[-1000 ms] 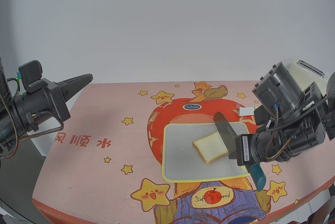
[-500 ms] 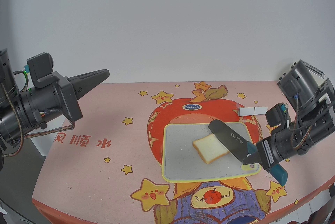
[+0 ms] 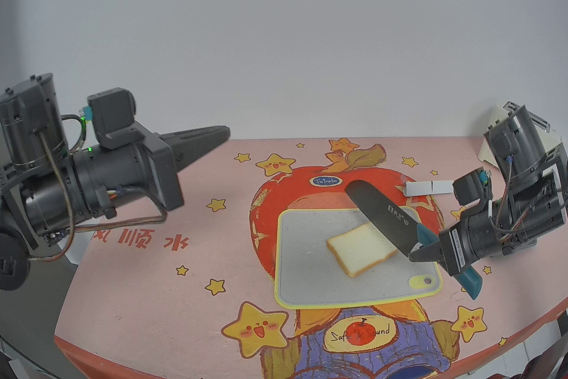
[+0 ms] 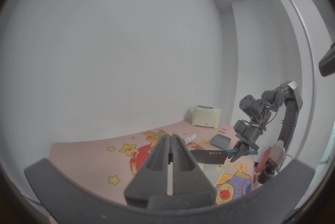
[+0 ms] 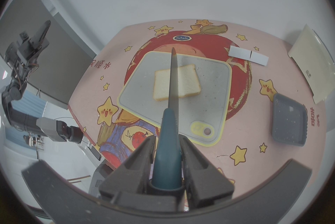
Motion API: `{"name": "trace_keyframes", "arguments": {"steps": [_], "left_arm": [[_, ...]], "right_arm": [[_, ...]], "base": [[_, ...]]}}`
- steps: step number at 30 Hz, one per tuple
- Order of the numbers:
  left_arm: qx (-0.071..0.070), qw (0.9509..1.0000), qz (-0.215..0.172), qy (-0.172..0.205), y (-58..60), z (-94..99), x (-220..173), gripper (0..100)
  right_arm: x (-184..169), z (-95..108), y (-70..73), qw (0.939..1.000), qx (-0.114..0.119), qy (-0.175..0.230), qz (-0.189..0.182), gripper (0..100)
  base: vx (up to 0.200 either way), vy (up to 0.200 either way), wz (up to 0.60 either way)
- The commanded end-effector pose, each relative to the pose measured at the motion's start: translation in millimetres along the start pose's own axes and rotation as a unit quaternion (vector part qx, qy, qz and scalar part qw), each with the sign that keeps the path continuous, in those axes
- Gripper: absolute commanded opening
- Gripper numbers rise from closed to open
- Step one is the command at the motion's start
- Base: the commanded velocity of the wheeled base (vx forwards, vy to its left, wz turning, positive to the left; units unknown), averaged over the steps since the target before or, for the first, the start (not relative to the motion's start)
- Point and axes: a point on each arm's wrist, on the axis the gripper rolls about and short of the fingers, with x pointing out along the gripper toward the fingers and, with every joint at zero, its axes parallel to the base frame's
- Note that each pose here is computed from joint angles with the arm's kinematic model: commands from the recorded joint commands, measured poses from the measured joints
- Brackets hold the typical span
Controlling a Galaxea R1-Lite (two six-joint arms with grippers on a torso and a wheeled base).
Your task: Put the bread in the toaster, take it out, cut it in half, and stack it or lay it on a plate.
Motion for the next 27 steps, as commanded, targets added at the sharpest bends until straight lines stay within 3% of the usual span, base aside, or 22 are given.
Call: {"name": "trace_keyframes", "arguments": {"steps": [1, 7, 10, 17, 27], "left_arm": [[-0.009, 0.9991, -0.021, 0.035, -4.0, -17.3, 25, 0], [-0.011, 0.9983, -0.033, 0.046, -5.8, -22.2, 45, 0], [-0.01, 0.9982, -0.039, 0.045, -6.4, -21.0, 56, 0], [-0.012, 0.9958, -0.063, 0.066, -18.2, -34.0, 77, 0], [-0.016, 0.9941, -0.067, 0.083, -13.4, -39.9, 124, 0]], "right_arm": [[3, -5, -2.2, 1.0, -0.001, 0.008, 0.0, 0], [5, -6, -0.8, 0.9999, -0.012, 0.006, 0.01, 0], [11, -7, -0.7, 0.9992, -0.024, -0.018, 0.025, 0], [18, -12, -1.1, 0.9989, -0.03, -0.025, 0.027, 0], [19, -14, -1.8, 0.999, -0.033, -0.019, 0.023, 0]], "base": [[0.0, 0.0, 0.0], [0.0, 0.0, 0.0], [0.0, 0.0, 0.0], [0.0, 0.0, 0.0], [0.0, 0.0, 0.0]]}}
